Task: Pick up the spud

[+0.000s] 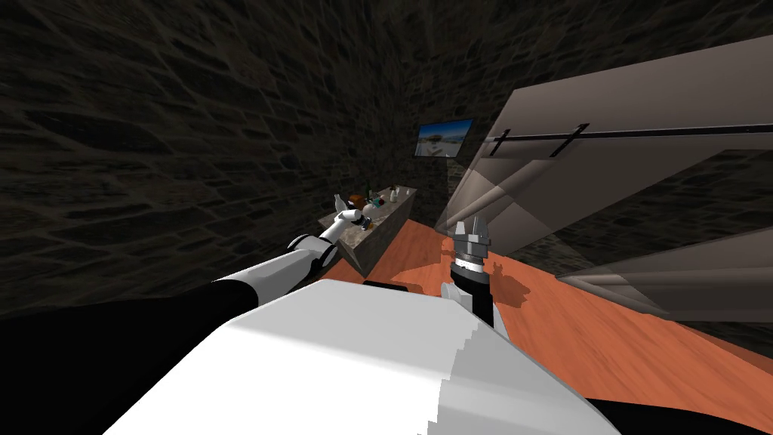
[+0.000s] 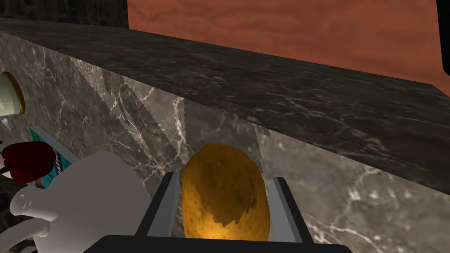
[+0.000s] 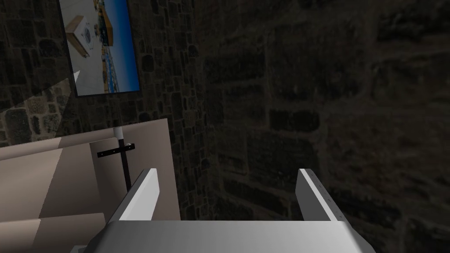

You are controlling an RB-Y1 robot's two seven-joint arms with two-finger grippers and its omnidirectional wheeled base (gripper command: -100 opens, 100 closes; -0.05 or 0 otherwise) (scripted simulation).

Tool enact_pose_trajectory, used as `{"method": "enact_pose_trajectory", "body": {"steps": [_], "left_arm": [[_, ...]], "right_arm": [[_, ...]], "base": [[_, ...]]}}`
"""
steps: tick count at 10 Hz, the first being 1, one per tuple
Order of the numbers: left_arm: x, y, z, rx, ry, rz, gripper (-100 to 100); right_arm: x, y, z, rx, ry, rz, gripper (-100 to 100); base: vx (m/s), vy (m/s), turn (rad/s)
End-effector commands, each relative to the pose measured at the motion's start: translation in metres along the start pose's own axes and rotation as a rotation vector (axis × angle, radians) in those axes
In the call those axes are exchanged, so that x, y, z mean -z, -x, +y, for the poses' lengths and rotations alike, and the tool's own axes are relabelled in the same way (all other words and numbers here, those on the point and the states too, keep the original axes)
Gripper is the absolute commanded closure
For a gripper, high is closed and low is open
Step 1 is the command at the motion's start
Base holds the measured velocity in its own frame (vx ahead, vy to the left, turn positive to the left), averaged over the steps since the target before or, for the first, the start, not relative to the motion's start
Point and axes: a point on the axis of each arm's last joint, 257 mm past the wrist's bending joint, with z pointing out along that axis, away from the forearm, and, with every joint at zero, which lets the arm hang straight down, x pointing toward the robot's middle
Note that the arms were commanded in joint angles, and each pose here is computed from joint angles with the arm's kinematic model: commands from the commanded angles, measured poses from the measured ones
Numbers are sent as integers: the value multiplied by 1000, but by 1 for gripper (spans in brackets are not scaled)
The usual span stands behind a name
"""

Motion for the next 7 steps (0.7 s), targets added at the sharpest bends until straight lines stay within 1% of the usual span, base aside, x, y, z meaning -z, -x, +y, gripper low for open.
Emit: {"method": "enact_pose_trajectory", "body": {"steps": [1, 2, 4, 5, 6, 7], "left_arm": [[-1, -12, -8, -19, 2, 14, 100], [-2, -24, -12, -37, 5, 28, 100], [-3, -48, -21, -75, 13, 56, 100], [-4, -54, -23, -84, 15, 62, 100], [-2, -48, -22, -75, 14, 57, 100], [-2, -49, -23, -76, 14, 58, 0]], "right_arm": [[0, 0, 0, 0, 0, 0, 0], [0, 0, 0, 0, 0, 0, 0], [0, 0, 0, 0, 0, 0, 0], [0, 0, 0, 0, 0, 0, 0], [0, 0, 0, 0, 0, 0, 0], [0, 0, 0, 0, 0, 0, 0]], "base": [[12, 2, 246], [31, 2, 328], [38, 2, 238], [27, -1, 177], [11, -3, 25], [0, 0, 0]]}}
